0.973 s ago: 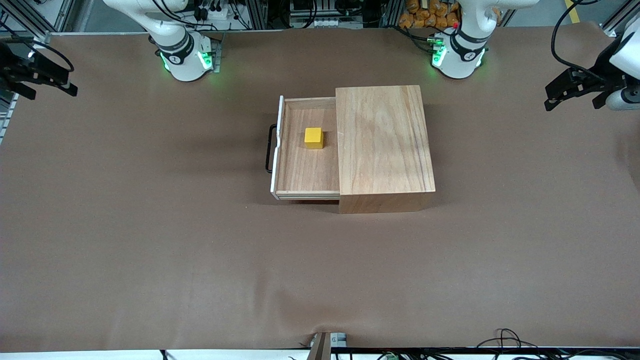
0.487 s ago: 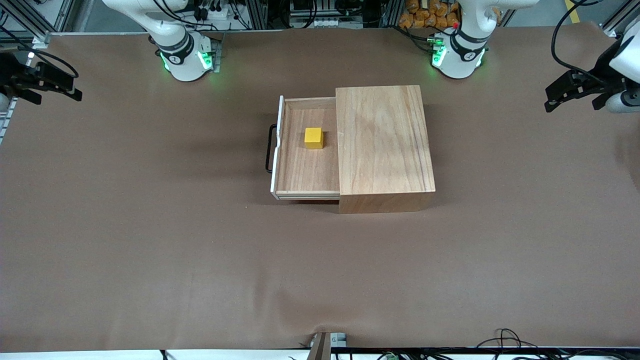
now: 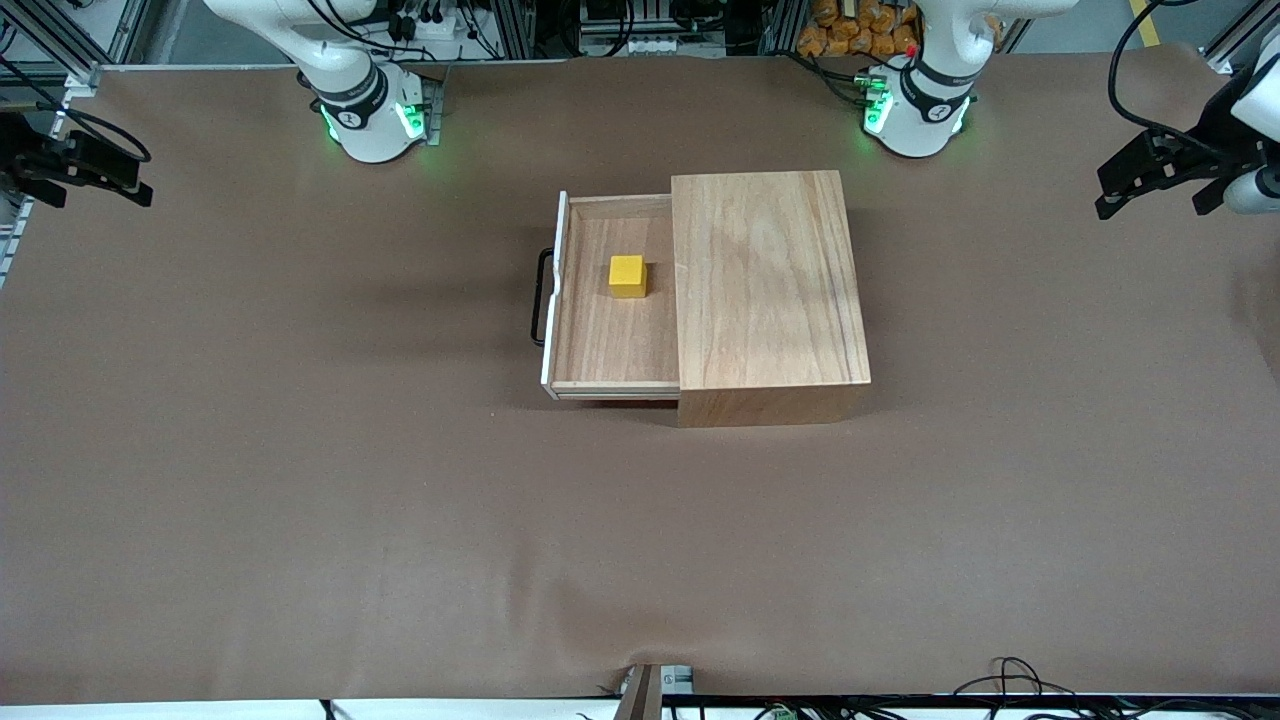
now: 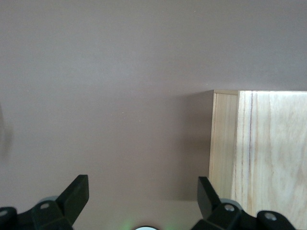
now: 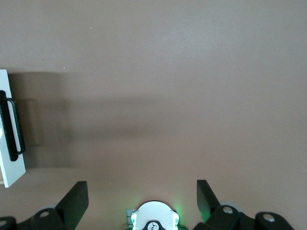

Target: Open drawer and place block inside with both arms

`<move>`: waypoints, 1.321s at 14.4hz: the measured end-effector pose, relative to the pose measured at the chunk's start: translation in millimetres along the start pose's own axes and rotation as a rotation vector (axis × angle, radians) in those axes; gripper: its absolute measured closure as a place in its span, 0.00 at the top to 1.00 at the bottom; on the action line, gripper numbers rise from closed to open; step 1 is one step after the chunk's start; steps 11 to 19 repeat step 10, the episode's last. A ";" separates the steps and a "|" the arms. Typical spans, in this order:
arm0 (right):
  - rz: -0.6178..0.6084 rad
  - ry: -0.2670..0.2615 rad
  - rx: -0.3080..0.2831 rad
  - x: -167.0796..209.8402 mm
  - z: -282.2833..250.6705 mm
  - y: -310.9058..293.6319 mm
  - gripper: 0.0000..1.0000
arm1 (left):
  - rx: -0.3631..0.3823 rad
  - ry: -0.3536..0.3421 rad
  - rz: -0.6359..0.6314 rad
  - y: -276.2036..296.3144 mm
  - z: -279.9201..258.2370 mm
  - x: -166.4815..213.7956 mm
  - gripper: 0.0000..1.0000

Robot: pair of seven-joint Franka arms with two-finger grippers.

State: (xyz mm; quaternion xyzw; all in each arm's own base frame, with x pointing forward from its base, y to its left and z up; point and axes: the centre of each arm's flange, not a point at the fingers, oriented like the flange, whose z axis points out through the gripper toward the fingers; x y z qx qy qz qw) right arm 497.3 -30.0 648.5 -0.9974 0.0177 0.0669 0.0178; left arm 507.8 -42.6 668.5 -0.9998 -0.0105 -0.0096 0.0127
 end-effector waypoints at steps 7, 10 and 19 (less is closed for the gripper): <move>0.011 0.041 -0.002 -0.3 -18.3 -3.9 1.00 | -0.001 0.004 -0.003 -1.4 -1.9 0.8 1.00; 0.009 0.022 -0.004 8.7 -9.2 -5.4 1.00 | -0.018 0.003 -0.002 0.3 -8.7 -1.2 1.00; 0.009 0.022 -0.004 8.7 -9.2 -5.4 1.00 | -0.018 0.003 -0.002 0.3 -8.7 -1.2 1.00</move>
